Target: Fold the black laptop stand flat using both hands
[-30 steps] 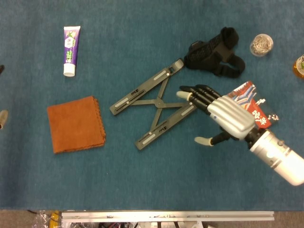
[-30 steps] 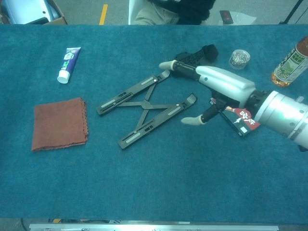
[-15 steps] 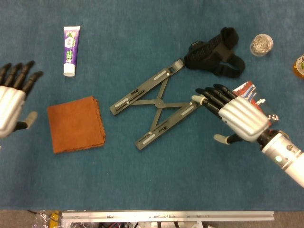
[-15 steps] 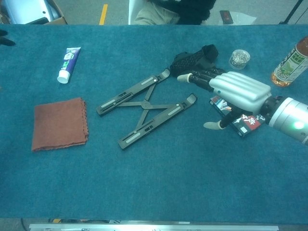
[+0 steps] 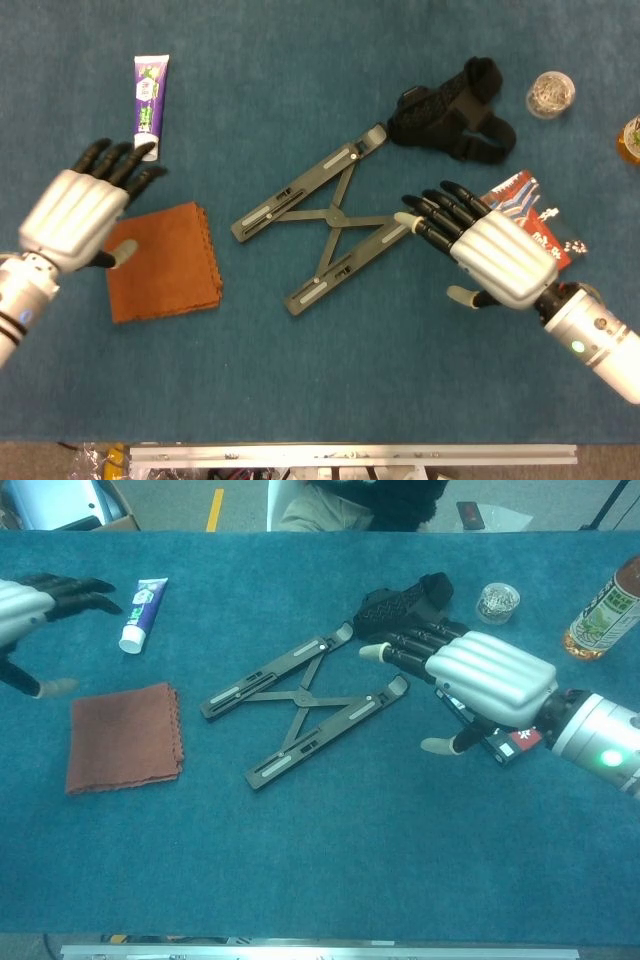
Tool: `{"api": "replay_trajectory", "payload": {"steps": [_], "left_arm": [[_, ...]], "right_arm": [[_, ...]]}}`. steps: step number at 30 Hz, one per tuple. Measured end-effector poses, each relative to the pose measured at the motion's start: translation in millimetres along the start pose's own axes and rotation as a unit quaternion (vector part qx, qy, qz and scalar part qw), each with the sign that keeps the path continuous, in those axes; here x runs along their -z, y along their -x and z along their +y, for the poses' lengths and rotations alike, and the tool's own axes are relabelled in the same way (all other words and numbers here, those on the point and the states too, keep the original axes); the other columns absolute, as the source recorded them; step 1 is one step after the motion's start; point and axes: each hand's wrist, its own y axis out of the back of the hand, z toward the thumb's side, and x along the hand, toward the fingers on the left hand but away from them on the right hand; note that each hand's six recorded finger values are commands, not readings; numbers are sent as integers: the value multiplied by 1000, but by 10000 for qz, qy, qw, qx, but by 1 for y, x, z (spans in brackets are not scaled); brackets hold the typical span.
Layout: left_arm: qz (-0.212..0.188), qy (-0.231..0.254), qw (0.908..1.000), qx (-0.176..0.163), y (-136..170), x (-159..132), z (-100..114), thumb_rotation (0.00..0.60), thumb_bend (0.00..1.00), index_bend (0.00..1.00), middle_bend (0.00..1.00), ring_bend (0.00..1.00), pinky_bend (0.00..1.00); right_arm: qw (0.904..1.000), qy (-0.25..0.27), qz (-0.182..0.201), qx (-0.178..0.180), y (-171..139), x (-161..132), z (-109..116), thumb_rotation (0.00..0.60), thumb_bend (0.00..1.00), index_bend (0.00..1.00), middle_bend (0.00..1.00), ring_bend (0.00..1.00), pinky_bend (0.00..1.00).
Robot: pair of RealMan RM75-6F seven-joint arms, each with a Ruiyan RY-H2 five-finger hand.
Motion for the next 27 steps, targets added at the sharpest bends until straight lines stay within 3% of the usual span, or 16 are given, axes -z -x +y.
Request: {"api": "replay_trajectory", "payload": {"steps": [6,10,17,27], "left_arm": [[-185,251,9994,165,-18,-12,-5,600,283,148,29,0,0],[-193,325,9992,93,-23,-14,-5,600,283,148,31,0,0],[-80,358,9992,-155,-24,-7,3,600,283,147,31,0,0],[283,259,9957,-838,1,17,33,600,283,85,18,0,0]], "right_arm": [[9996,-160,-2,219,3,-1,0,600,163,0,39,0,47],[9996,-218,-101,171,5,2,-4,600,163,0,39,0,47],[9998,-171,74,87,21,-15,-16,600,162,0,39,0,47],[9991,-102,405,7,56,-50,-40,600,162,0,39,0,47]]}}
